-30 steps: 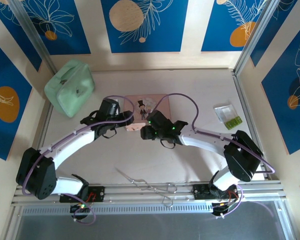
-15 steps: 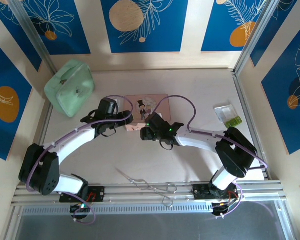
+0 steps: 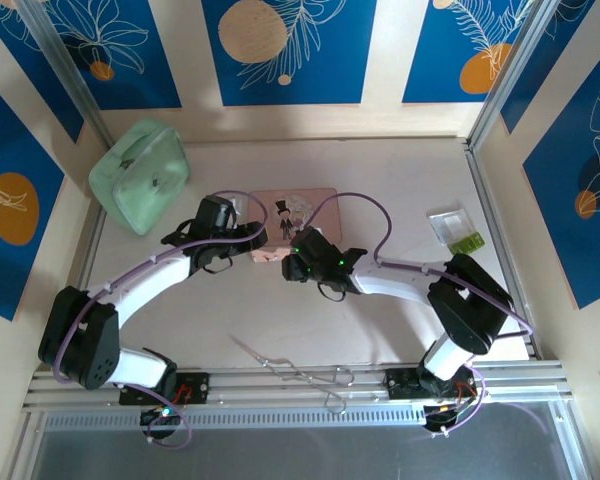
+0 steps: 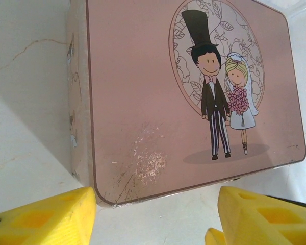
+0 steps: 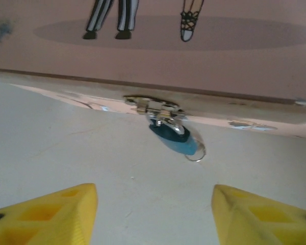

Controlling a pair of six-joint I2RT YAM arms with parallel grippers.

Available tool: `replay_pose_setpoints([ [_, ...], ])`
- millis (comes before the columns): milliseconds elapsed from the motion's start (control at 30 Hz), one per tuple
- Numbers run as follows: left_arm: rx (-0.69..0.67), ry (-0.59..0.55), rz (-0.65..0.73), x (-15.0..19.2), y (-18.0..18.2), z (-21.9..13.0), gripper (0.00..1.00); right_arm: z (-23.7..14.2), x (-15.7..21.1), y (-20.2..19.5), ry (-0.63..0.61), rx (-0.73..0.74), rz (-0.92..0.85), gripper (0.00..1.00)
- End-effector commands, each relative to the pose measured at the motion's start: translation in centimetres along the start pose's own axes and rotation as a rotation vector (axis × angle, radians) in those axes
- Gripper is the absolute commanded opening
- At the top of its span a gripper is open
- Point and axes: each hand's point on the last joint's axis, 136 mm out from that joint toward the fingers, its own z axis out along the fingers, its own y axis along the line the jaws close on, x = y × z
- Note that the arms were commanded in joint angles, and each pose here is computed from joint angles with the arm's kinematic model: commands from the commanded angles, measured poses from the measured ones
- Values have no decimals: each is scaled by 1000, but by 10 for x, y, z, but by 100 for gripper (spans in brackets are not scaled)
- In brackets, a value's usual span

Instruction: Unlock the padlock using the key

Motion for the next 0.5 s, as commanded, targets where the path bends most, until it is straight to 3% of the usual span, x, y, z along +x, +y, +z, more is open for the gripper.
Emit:
replay_pose_setpoints([
  [0, 29, -4, 6, -4, -4, 0, 64, 7, -6, -1, -45, 57, 2, 63],
  [467, 40, 15, -2, 2, -3, 4, 62, 26, -17, -10, -28, 152, 5, 67],
])
